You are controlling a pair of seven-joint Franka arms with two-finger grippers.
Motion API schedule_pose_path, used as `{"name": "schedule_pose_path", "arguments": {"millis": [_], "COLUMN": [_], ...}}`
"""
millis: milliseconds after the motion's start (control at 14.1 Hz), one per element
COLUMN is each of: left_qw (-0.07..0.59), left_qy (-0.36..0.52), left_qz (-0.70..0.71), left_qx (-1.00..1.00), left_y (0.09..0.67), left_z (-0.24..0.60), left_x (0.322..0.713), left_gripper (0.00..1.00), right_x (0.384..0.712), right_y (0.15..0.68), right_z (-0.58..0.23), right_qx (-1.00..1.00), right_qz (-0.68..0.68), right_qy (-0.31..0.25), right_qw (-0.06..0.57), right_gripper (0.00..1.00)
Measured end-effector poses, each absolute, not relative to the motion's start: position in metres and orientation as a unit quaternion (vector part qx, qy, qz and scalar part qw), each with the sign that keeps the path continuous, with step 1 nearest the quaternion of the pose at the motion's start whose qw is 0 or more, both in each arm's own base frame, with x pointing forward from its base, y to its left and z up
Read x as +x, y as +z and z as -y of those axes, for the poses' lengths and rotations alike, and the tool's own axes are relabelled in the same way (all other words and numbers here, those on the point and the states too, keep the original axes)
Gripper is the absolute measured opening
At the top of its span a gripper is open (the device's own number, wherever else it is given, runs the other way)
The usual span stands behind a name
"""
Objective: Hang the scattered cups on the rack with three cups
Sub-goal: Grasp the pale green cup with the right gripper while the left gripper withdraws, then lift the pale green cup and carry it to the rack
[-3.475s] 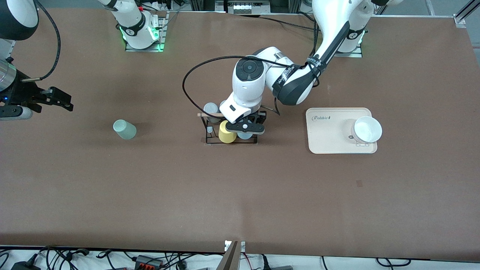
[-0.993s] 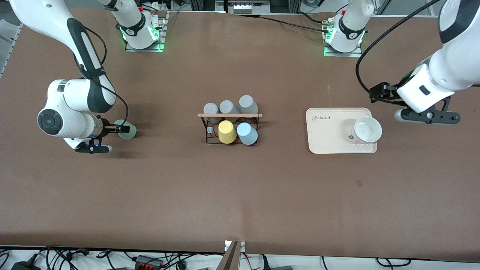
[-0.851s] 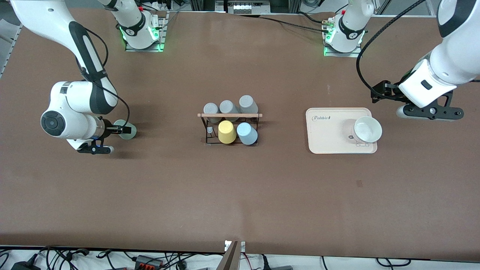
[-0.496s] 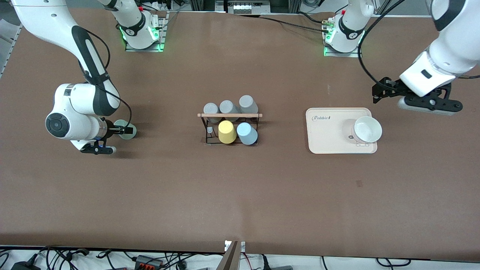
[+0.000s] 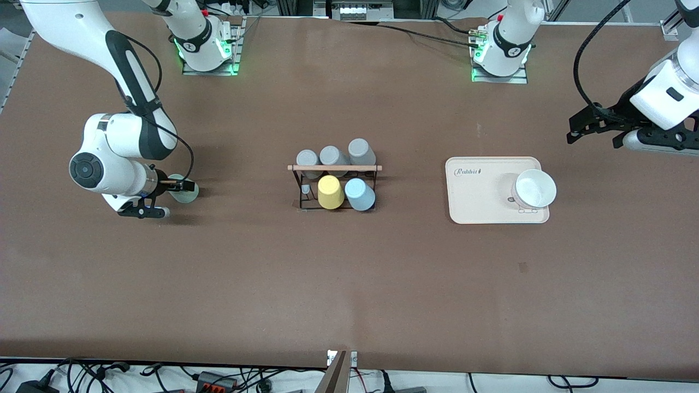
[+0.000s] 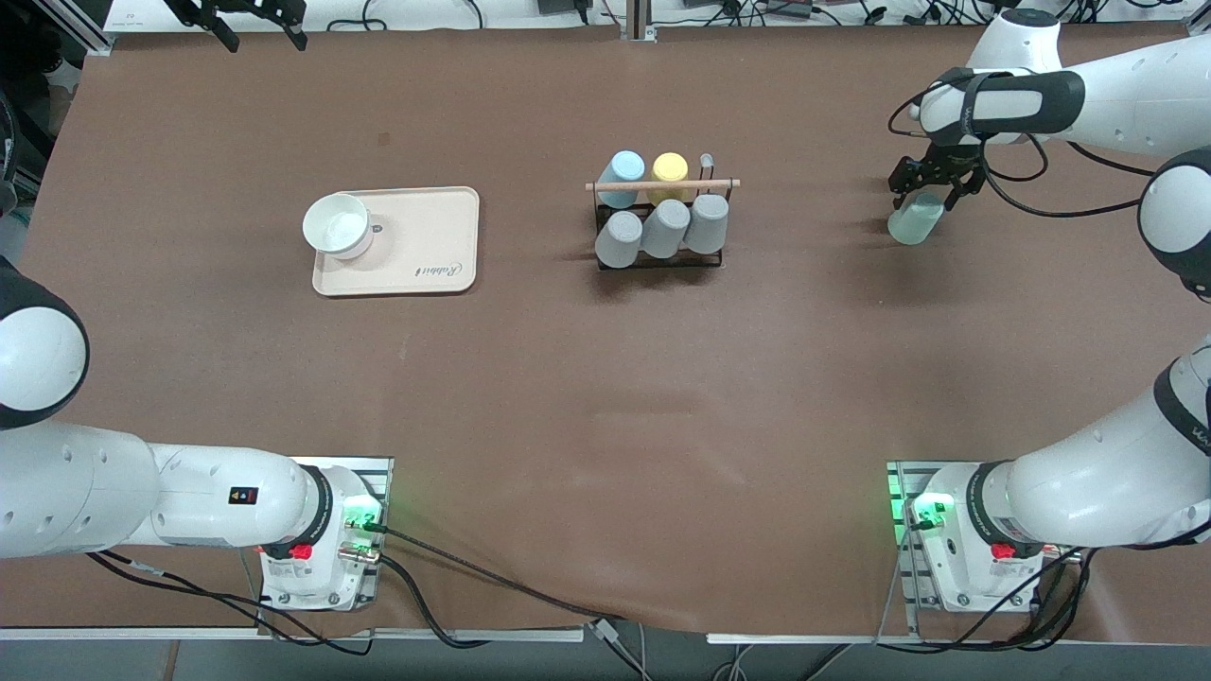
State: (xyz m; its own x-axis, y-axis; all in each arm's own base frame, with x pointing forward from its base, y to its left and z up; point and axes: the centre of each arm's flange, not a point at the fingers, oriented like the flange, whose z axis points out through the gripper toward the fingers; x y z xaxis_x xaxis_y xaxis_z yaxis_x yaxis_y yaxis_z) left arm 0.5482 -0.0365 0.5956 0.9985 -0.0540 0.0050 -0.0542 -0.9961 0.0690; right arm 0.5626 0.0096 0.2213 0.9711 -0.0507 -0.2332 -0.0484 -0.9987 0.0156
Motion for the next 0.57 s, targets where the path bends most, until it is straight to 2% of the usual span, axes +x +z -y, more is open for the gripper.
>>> {"name": "schedule_pose_path", "arguments": {"millis": [355,496,567], "left_qw": [0.035,0.035,0.035], "left_qy": [0.001,0.001,0.001], "left_qz": [0.027,0.027,0.027], "left_qx": [0.999,0.999,0.999], "left_y": [0.5958,0.5959,0.5959], "left_z": [0.0374,0.0373,0.0373], "left_x": [0.5482,0.5482,0.5483], "left_gripper": [1.00,1.00,1.00], "right_x": [0.5570,0.5552,0.5549], "right_y": [0.2233,0.2215,0.2212], "right_z": [-0.0092,-0.0092,-0.0091], "right_qx": [0.993,0.992,0.992], "right_qz": [0.025,0.026,0.026], "right_qy": [-0.119,-0.122,-0.122], "right_qw": [0.004,0.004,0.005], "right_gripper": [1.00,0.96,0.88]}}
